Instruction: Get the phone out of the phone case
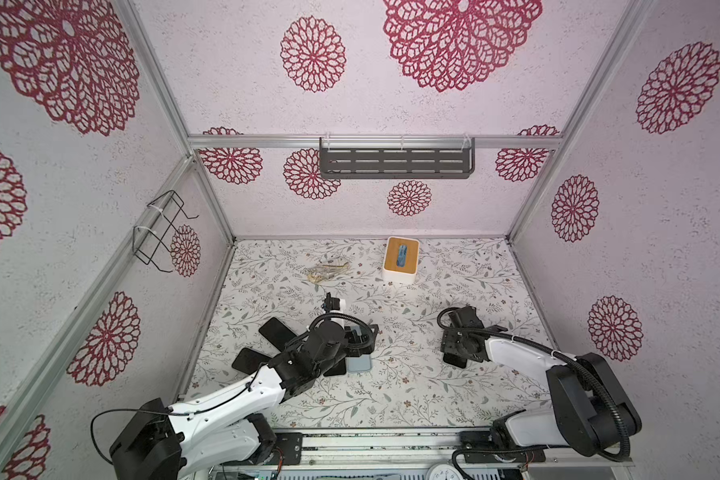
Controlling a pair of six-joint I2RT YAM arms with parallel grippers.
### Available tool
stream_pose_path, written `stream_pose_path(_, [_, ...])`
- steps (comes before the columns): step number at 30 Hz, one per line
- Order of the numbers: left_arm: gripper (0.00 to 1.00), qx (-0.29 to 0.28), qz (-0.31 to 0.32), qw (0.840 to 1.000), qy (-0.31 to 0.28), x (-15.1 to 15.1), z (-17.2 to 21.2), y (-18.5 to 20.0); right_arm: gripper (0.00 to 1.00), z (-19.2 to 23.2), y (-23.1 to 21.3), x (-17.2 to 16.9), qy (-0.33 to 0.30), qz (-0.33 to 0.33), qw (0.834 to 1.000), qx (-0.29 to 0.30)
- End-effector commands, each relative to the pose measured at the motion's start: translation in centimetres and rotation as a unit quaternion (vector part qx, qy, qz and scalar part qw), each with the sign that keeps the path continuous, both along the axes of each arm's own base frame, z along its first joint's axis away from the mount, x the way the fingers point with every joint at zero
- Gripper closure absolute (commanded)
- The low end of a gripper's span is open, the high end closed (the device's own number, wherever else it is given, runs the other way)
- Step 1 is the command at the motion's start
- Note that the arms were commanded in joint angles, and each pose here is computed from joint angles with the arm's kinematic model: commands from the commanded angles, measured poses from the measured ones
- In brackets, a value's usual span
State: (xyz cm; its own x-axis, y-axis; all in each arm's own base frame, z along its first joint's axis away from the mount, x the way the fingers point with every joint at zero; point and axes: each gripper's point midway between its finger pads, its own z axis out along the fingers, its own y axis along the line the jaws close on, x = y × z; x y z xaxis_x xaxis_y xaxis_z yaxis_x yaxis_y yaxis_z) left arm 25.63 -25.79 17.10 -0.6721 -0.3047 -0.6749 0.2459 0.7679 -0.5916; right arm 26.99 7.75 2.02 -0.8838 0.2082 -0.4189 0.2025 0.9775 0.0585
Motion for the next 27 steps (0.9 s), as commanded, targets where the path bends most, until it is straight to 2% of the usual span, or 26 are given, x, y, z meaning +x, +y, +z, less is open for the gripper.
stream_pose_path(1, [0.03, -0.041, -0.007, 0.999, 0.000, 0.5, 0.5, -1.1, 0.35, 0.3, 2.3, -1.1, 0.008, 0.068, 0.997, 0.034])
stream_pose_path(10, [0.03, -0.086, -0.024, 0.996, 0.015, 1.1, -0.3, -3.4, 0.44, 2.6, 4.7, -1.2, -0.036, 0.127, 0.988, 0.080])
stream_pose_path(16, [0.01, -0.120, -0.049, 0.991, 0.041, 1.6, -1.3, -6.1, 0.49, 3.7, 6.9, -1.7, -0.054, 0.168, 0.976, 0.127])
stream_pose_path(23, [0.00, -0.168, -0.072, 0.981, 0.071, 2.1, -2.6, -8.9, 0.55, 5.7, 10.5, -2.5, -0.083, 0.233, 0.949, 0.195])
stream_pose_path(27, [0.03, -0.191, -0.083, 0.974, 0.091, 2.2, -3.5, -10.2, 0.57, 7.1, 12.4, -3.0, -0.100, 0.267, 0.933, 0.218])
